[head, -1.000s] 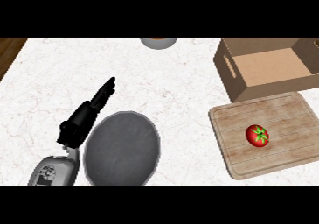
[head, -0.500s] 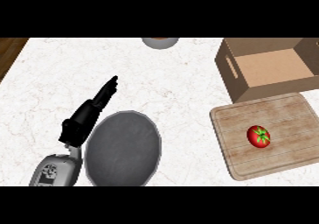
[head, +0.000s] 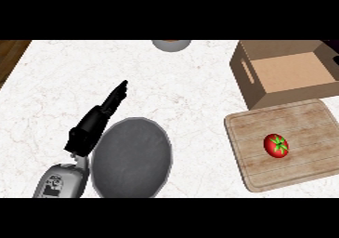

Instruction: Pick the eggplant from the cutting board and place it in the cardboard box

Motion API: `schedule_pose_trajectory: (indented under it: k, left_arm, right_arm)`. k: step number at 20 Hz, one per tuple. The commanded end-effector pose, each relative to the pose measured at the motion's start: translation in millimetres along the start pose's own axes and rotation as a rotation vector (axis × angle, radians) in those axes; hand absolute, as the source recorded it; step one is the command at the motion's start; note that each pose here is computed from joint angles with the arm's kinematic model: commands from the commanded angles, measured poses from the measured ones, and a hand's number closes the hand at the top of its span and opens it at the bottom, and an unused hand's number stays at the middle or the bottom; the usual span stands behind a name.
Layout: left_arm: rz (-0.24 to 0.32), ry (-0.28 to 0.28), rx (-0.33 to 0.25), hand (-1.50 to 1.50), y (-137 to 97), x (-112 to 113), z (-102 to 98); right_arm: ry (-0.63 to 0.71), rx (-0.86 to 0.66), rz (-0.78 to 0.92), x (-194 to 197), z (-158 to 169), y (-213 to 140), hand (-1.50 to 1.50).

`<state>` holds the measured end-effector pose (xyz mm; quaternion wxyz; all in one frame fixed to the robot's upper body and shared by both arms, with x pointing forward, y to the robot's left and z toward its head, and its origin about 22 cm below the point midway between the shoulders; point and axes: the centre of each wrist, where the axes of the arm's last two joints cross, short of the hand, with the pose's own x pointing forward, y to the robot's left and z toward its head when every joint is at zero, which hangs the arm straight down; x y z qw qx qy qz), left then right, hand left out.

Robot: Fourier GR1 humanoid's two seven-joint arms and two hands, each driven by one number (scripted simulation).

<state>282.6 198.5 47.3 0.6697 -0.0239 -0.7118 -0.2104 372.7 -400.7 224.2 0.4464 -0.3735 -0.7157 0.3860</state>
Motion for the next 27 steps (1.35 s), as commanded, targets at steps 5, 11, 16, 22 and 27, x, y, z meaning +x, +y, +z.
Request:
schedule_pose_trajectory:
  k: [5,11,16,22,27]
  left_arm:
    - [-0.001,-0.015,-0.004,0.00,5,12,-12]
    - [-0.001,-0.008,-0.015,0.00,1,-2,3]
    - [0.006,-0.008,0.015,0.00,-7,-8,-5]
    - [0.000,-0.026,0.004,0.00,6,1,-2]
    - [0.007,-0.017,0.000,0.00,5,-1,-10]
  right_arm:
    - [0.053,0.089,0.040,-15,-28,59,1.50]
    - [0.222,0.185,-0.188,-48,-3,95,-1.50]
    - [0.154,0.143,-0.293,-47,-12,91,-1.50]
    - [0.172,-0.135,-0.639,-62,-5,77,-1.50]
    - [0.167,-0.228,-0.843,-91,24,40,-1.50]
